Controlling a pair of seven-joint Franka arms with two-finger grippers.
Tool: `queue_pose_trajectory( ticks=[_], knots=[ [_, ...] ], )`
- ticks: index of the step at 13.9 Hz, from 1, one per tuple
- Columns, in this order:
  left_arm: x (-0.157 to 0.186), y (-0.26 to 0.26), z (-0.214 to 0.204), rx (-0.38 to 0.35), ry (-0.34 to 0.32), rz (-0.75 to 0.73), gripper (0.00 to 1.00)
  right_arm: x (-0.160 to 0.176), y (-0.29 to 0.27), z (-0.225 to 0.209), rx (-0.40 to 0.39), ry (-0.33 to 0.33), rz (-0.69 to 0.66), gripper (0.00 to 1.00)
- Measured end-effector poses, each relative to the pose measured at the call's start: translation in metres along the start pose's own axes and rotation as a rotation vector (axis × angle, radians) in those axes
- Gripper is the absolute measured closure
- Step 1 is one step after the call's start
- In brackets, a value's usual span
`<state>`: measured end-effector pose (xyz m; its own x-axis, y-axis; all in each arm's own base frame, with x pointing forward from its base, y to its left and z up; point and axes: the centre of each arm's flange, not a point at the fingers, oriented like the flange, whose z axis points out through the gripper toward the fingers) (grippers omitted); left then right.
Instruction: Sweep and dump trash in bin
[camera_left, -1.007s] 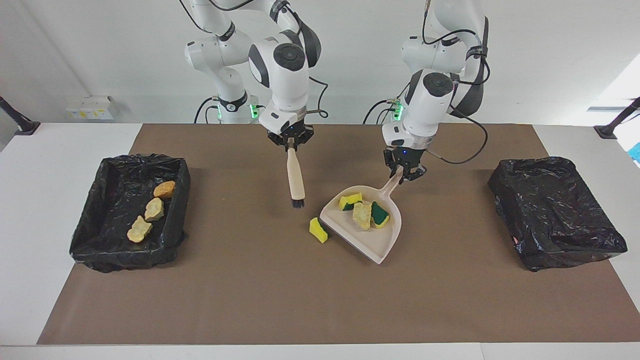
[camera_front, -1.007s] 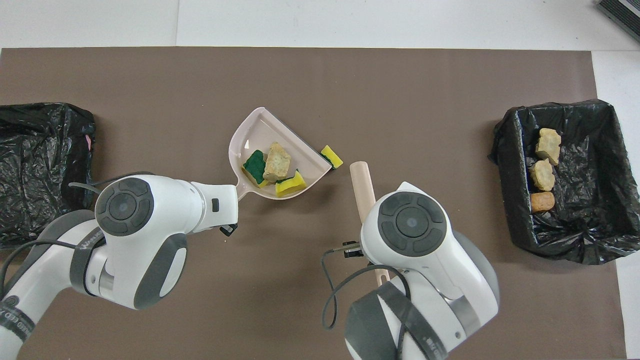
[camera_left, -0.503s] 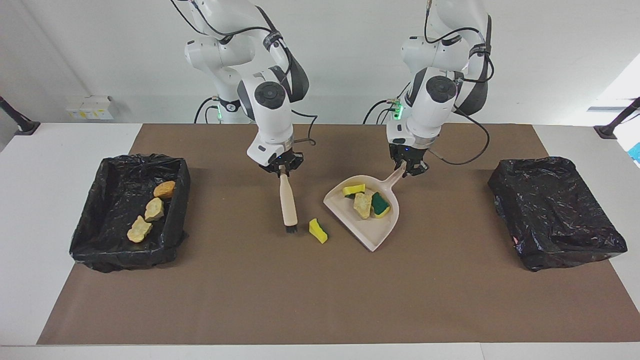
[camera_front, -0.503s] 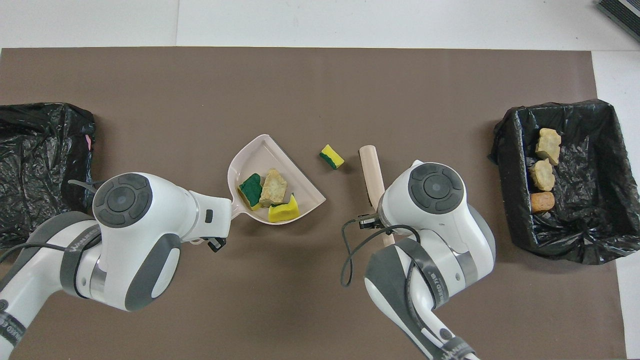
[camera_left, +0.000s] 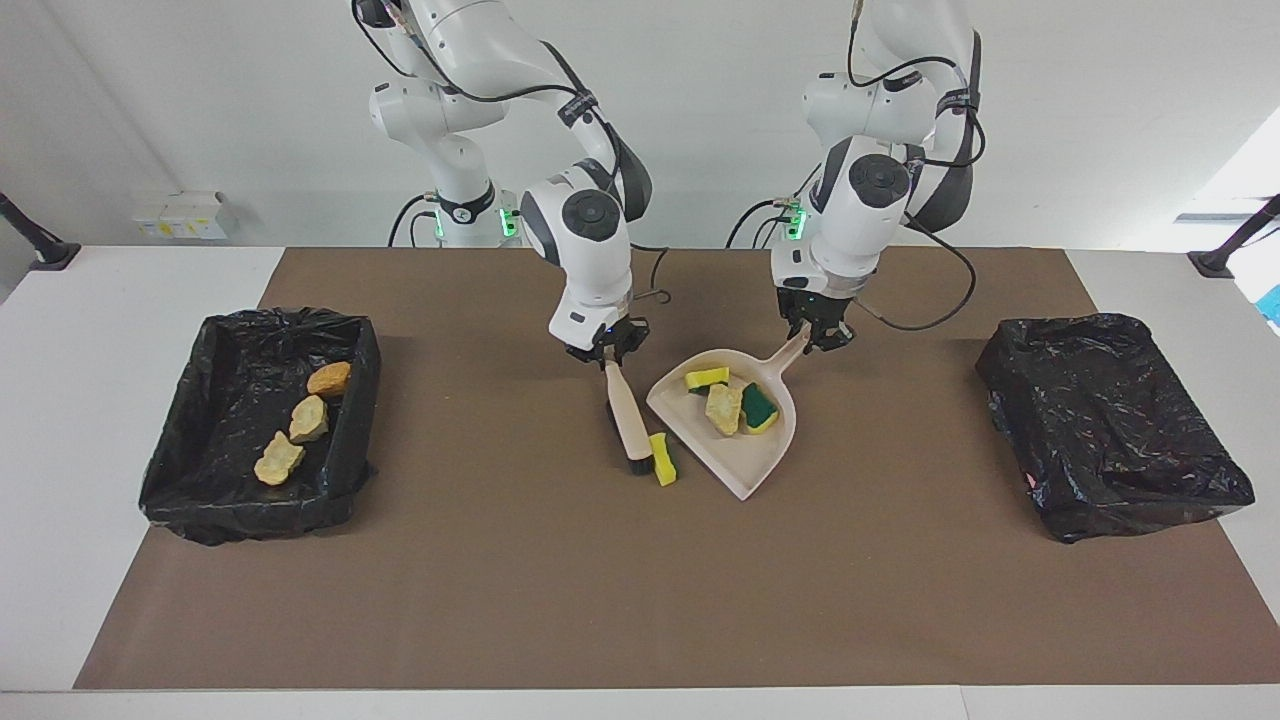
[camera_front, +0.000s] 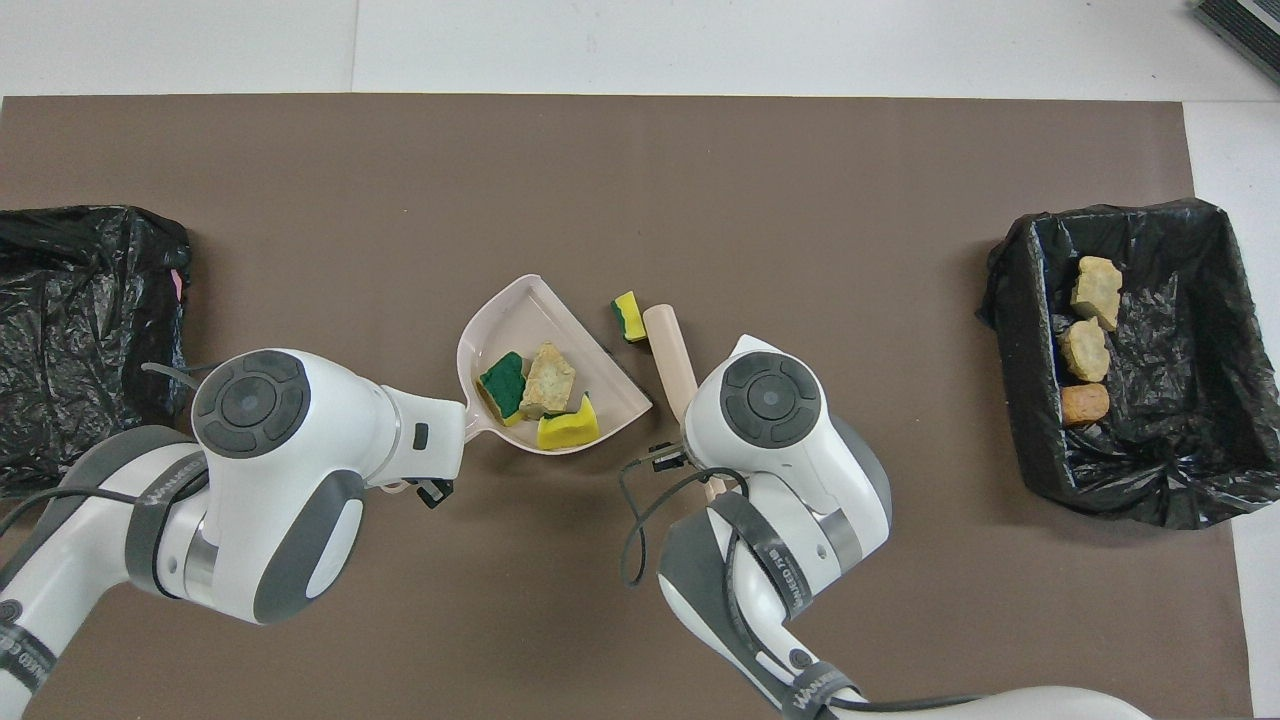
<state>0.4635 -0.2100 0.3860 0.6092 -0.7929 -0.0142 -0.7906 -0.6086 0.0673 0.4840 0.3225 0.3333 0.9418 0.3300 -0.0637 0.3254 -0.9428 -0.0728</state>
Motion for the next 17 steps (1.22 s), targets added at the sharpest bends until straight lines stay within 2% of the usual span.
queue_pose_trajectory(
  ticks=[3, 7, 11, 14, 17],
  knots=[
    [-0.001, -0.005, -0.001, 0.007, 0.012, -0.01, 0.68, 0.0, -0.009, -0.005, 0.083, -0.006, -0.077, 0.75],
    [0.002, -0.008, -0.004, 0.026, 0.045, -0.012, 0.68, 0.0, -0.011, -0.038, 0.088, -0.027, -0.087, 0.75],
    [0.008, -0.011, -0.009, 0.056, 0.103, -0.064, 0.68, -0.015, -0.016, -0.077, 0.07, -0.033, -0.063, 0.75],
    [0.011, -0.013, -0.009, 0.059, 0.135, -0.108, 0.68, -0.01, 0.001, -0.076, -0.02, -0.004, -0.084, 0.75],
    [0.014, -0.014, -0.01, 0.042, 0.175, -0.139, 0.68, 0.001, 0.03, -0.071, -0.036, 0.014, -0.047, 0.75]
  ],
)
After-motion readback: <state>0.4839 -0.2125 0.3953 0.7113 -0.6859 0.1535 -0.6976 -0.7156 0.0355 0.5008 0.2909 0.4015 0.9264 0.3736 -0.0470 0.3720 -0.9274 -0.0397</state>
